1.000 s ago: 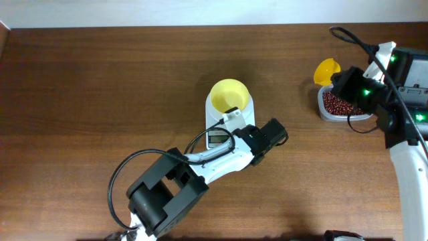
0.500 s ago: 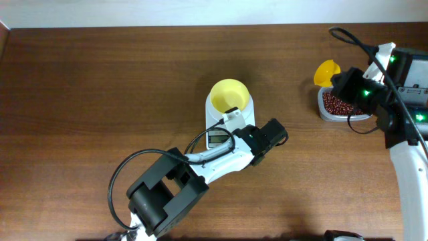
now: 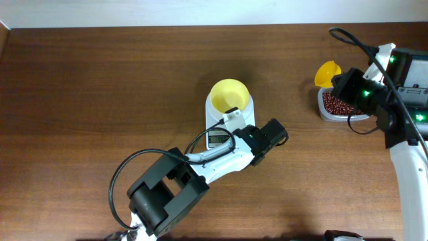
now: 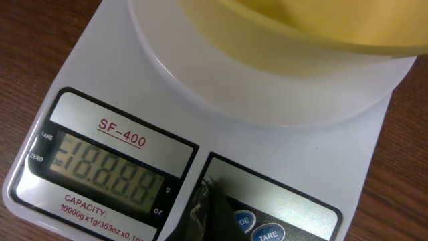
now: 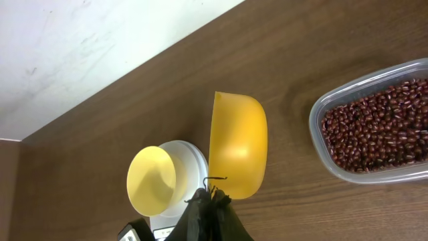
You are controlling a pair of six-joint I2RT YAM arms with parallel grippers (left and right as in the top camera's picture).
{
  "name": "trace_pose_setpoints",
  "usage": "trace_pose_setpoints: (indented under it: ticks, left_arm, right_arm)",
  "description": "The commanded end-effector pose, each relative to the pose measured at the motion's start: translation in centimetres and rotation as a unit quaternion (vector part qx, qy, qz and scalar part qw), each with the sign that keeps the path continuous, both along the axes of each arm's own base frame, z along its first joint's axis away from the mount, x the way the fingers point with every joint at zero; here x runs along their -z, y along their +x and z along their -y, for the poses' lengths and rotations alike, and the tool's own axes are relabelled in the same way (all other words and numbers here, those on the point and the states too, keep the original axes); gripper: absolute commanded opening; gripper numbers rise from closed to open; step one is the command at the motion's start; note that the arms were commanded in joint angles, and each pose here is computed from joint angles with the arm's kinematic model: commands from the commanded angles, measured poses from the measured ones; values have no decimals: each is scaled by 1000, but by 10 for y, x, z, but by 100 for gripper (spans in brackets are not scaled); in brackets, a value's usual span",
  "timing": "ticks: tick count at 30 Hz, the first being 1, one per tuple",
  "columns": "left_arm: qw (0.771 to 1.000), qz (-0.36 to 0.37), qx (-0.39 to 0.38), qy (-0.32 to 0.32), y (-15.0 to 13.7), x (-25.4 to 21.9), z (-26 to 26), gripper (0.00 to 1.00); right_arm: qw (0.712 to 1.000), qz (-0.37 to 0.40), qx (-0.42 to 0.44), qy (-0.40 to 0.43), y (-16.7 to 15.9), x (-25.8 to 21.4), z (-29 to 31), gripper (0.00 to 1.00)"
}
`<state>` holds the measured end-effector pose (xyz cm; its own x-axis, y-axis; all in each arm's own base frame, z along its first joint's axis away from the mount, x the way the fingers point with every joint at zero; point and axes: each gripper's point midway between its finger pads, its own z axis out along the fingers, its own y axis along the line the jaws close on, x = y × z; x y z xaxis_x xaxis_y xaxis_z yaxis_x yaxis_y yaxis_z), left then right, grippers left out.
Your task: Scoop item into bowl and weigh 50g on scale
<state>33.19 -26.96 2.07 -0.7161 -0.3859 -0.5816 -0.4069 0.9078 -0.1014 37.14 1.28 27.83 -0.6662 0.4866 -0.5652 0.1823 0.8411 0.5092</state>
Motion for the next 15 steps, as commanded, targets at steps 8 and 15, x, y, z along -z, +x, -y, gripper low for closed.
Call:
trace_pose_setpoints:
  ticks: [8,15]
  left_arm:
    - [1000,-14,-5,3,-3,9,-3,0]
    - [1000,8,-4,-19,-4,-33,-5,0]
  right_arm:
    - [1000,13,9,-10,0,-10,6,4]
    - [1000,13,9,-10,0,-10,6,4]
